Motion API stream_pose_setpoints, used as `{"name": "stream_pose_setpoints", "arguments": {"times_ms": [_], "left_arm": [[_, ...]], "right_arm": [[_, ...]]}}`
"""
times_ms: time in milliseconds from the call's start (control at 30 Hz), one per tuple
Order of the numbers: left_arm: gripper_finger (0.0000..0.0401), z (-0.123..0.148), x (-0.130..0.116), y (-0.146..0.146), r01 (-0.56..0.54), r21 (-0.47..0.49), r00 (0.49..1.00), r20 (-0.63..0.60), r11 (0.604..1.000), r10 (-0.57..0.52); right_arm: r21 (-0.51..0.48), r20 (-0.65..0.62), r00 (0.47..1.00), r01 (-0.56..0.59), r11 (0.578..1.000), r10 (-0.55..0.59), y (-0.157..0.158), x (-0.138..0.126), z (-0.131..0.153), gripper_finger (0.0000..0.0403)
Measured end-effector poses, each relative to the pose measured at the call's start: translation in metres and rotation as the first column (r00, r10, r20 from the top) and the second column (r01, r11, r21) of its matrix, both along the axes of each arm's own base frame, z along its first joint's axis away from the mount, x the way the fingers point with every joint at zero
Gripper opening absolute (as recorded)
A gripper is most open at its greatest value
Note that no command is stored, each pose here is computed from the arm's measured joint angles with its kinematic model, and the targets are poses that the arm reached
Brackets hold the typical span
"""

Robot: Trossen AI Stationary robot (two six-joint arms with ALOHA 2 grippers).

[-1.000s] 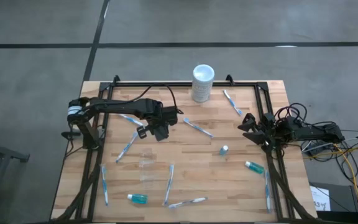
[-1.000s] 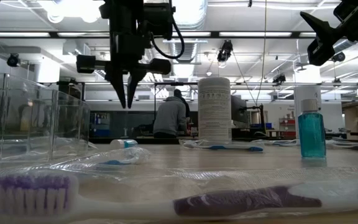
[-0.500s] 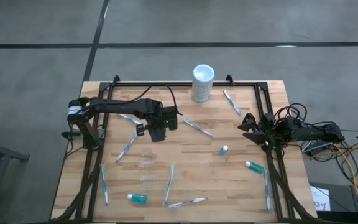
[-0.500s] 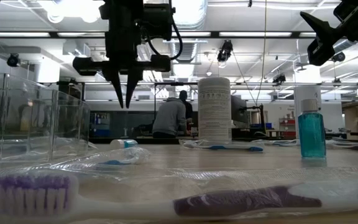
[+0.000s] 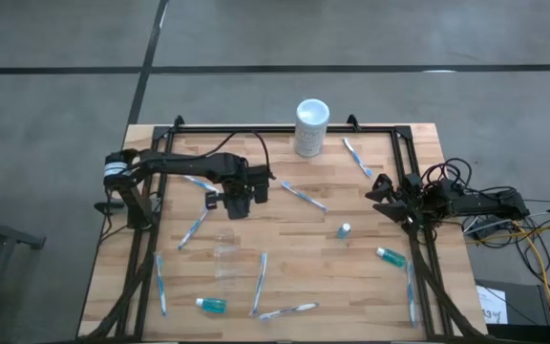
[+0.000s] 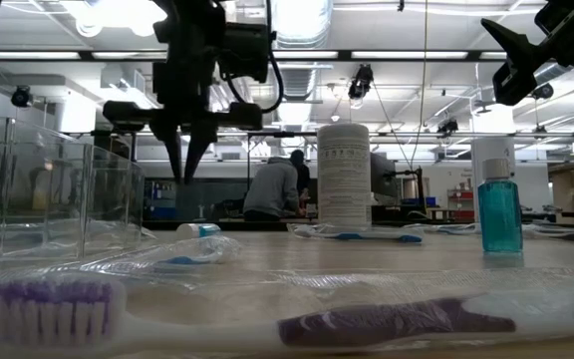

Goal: Pick & Place toothbrushing station
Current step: Put the blue mouthwash bottle into the transparent organizer

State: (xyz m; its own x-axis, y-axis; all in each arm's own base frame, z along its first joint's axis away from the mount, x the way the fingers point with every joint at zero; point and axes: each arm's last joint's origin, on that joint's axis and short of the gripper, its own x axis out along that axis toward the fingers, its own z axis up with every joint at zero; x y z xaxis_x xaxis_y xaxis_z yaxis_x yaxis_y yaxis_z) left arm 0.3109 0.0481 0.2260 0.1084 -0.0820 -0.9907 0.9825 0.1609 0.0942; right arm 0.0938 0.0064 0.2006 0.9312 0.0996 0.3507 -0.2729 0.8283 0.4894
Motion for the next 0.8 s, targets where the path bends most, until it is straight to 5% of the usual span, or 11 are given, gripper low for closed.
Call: {"name": "stream_pose_setpoints", "arguments": {"times_ms": [800], "left_arm": [[0.004, 0.0013, 0.0003, 0.0017, 0.052, 0.001, 0.998, 0.021, 0.999, -0.052]], "right_arm": [[0.0, 0.0, 1.0, 0.0, 1.0, 0.0, 0.0, 0.0, 0.0, 0.0206]]}}
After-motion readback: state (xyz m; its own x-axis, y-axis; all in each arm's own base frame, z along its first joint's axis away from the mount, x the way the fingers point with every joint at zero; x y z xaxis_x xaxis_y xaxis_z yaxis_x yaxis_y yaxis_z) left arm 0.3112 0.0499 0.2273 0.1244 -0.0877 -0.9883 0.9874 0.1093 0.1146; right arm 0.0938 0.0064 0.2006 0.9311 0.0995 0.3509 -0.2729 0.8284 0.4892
